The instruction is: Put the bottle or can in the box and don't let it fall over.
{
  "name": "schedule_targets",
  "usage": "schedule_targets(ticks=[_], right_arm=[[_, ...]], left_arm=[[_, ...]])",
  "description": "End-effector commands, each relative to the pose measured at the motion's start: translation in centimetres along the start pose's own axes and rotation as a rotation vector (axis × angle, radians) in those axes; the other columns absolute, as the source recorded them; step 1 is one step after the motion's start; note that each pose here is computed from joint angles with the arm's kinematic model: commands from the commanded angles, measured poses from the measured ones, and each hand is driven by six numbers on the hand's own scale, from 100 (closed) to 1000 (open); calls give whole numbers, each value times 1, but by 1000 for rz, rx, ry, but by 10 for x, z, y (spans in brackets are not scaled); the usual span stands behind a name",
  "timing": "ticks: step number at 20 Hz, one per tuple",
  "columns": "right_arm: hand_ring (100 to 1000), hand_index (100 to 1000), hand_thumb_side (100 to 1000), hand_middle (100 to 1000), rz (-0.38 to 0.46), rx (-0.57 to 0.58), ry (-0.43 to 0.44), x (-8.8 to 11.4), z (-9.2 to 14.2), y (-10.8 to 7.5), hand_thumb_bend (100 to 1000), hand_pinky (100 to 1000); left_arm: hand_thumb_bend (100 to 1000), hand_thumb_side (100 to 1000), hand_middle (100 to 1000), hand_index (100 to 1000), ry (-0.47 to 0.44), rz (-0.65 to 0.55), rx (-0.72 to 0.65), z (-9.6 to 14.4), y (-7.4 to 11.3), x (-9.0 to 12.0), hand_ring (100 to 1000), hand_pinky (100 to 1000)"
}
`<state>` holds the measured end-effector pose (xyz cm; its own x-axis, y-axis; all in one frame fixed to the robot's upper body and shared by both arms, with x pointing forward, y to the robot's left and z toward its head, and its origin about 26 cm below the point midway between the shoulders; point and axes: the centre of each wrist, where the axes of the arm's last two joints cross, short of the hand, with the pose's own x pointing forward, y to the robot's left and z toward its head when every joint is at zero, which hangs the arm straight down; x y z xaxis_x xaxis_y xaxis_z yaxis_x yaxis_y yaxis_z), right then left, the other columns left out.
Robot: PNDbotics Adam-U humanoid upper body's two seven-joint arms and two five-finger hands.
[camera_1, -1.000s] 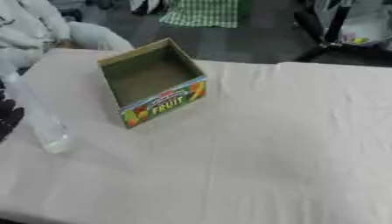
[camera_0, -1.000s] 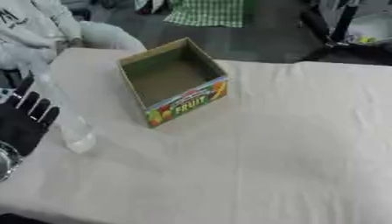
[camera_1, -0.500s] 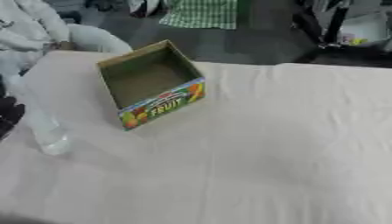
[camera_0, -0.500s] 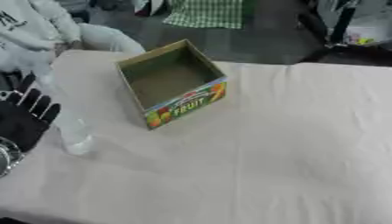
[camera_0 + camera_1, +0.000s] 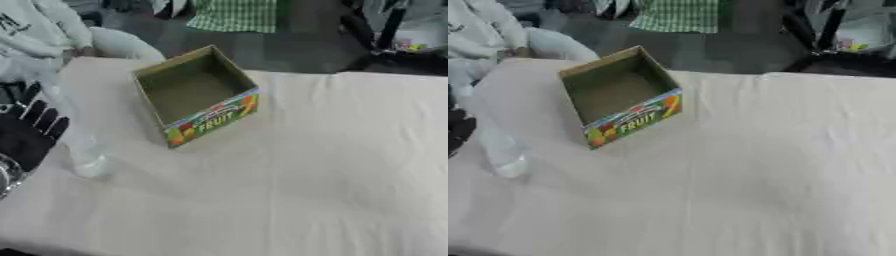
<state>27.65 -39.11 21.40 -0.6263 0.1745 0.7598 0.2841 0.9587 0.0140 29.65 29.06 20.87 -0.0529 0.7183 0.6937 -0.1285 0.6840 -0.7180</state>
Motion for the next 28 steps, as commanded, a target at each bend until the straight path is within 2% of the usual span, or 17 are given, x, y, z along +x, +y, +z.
schedule_targets(ticks=[1,9,28], right_arm=[[968,1000,691,1000,9,18,-33,10,-5,-1,100,866],[969,1000,691,1000,11,19,-32,9,-5,-1,100,867],[970,1000,691,1000,7,23,-32,9,-5,0,100,867]], left_arm=[[338,1000,225,900,-31,-22,-14,1,-7,13,167,100],[340,1000,215,916,-13,-17,42,-6,-4,15,100,100],[312,1000,195,890,7,8,65,-24,-2,22,100,100]])
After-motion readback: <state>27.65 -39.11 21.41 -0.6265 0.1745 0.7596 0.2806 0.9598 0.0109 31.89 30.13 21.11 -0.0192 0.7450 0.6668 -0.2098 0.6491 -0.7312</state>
